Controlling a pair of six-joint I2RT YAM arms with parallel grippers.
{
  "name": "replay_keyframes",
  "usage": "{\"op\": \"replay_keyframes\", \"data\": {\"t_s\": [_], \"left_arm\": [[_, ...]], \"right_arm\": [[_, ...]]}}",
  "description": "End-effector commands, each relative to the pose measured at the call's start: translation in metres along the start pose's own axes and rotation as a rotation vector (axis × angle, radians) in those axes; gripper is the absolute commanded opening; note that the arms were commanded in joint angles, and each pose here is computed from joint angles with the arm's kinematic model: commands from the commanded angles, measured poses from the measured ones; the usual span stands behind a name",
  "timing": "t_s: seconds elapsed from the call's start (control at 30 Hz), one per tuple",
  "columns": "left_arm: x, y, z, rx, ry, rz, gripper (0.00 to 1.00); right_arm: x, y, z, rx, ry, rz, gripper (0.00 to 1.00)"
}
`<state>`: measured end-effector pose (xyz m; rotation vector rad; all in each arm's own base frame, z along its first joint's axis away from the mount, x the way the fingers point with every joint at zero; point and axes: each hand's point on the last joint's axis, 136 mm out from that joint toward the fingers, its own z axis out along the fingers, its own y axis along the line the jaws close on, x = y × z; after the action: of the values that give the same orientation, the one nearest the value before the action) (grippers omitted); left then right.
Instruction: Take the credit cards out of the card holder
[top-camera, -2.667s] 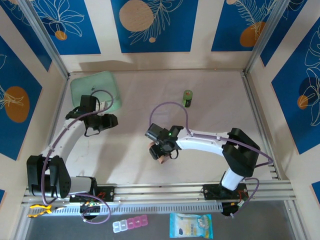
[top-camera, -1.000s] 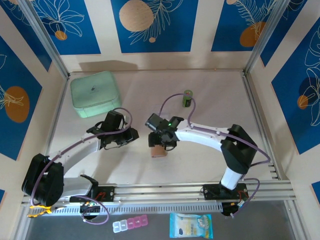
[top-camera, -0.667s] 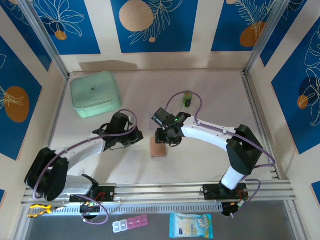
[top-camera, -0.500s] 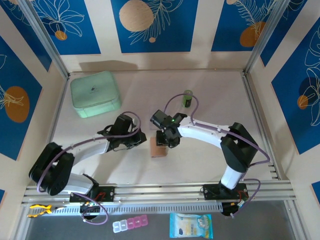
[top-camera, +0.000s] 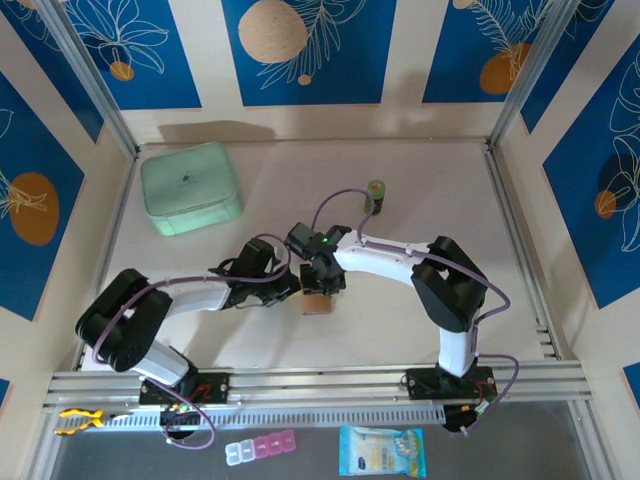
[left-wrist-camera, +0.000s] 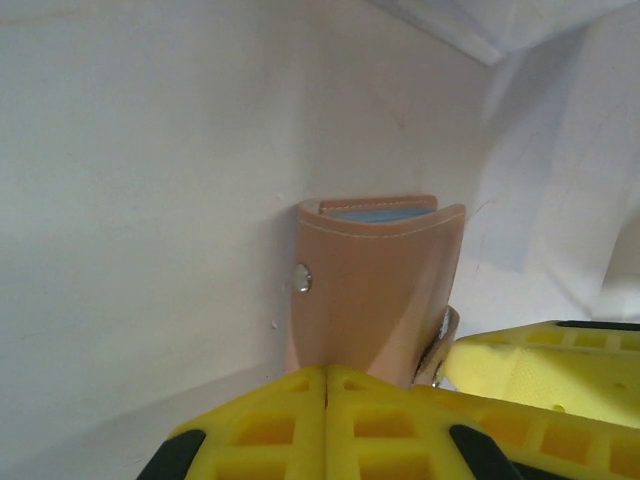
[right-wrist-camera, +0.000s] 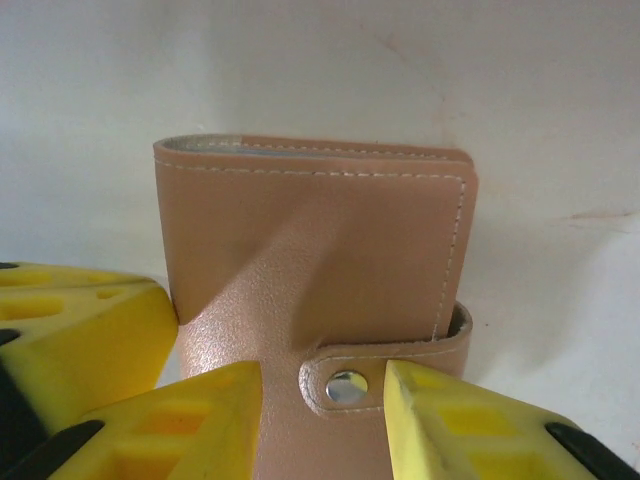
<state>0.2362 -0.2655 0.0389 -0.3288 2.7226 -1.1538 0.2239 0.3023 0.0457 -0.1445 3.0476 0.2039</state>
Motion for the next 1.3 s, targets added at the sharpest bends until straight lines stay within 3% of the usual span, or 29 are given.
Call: {"op": "replay_keyframes", "data": {"t_s": [0.0,0.43,0.87,0.93,1.27], "left_arm": [[0.008,-0.001,0.006,0.039,0.030,-0.019,0.00],[0.009,-0.011,0.004,0.063,0.037,-0.026,0.00],[0.023,-0.015,0.020,0.034,0.094,-0.031,0.00],[0.026,-0.007,0.022,0.003,0.101,-0.040,0.00],[0.031,0.012,0.023,-0.066,0.117,-0.047,0.00]], "right_arm": [[0.007,-0.002,0.002,0.029,0.033,0.003,0.38],[0.017,-0.011,0.022,0.065,0.069,0.012,0.32],[0.018,-0.011,0.020,0.035,0.053,0.020,0.19],[0.017,-0.010,0.017,0.027,0.047,0.020,0.13],[0.011,-0.029,-0.006,0.039,-0.001,0.041,0.15]]}}
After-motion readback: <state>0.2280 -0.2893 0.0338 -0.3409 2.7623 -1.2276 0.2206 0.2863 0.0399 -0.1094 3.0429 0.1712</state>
